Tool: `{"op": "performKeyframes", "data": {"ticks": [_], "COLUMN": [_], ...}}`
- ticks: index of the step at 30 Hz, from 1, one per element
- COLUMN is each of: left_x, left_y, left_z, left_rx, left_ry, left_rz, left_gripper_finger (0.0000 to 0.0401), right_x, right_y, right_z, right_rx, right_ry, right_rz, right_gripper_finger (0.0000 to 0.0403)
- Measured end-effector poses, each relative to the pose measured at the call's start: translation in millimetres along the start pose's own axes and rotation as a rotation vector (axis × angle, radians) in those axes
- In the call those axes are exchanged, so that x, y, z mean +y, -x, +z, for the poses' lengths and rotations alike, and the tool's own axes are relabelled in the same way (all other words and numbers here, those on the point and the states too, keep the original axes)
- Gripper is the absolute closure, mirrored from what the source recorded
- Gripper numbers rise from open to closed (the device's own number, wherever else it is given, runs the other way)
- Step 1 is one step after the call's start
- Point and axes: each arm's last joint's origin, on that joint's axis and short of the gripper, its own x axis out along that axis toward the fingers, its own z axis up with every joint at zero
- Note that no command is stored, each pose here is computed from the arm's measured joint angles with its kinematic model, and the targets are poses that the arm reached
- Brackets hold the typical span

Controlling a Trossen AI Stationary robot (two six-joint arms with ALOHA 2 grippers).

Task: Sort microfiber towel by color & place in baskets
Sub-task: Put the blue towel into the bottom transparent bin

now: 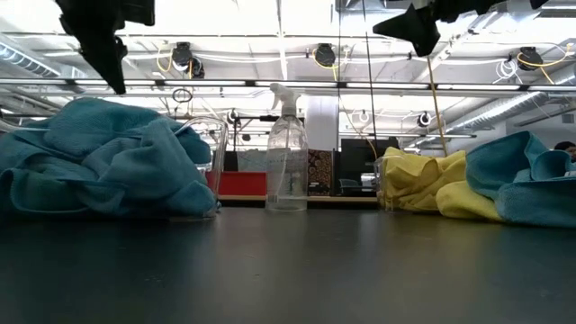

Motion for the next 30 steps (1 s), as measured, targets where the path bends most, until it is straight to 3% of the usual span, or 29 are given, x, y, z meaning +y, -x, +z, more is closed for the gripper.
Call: {"op": "performKeyframes", "data": {"ticks": [7, 11, 16, 24, 26, 30], "left_x": [-5, -14, -23, -30, -30, -28], "left_y": [-5, -18, -40, -59, -64, -80], "left_z": [17, 28, 32, 33, 32, 25], "left_rx": [-0.129, -0.138, -0.031, 0.085, 0.118, 0.174], "left_ry": [0.001, -0.048, -0.101, -0.142, -0.166, -0.176], "left_rz": [-0.009, -0.015, -0.021, -0.047, -0.031, 0.011], "left_gripper_finger": [0.0114, 0.0125, 0.0200, 0.0375, 0.0392, 0.0383], "right_x": [-2, -2, -2, -3, -4, -4], "right_y": [-4, -4, -4, -4, -4, -4], "right_z": [-3, -5, -7, -5, -5, -5], "right_rx": [0.022, 0.042, 0.064, 0.050, 0.047, 0.048], "right_ry": [0.008, 0.011, 0.013, 0.049, 0.057, 0.073], "right_rz": [-0.006, -0.007, -0.010, -0.025, -0.041, -0.041], "right_gripper_finger": [0.0122, 0.0122, 0.0122, 0.0122, 0.0122, 0.0122]}}
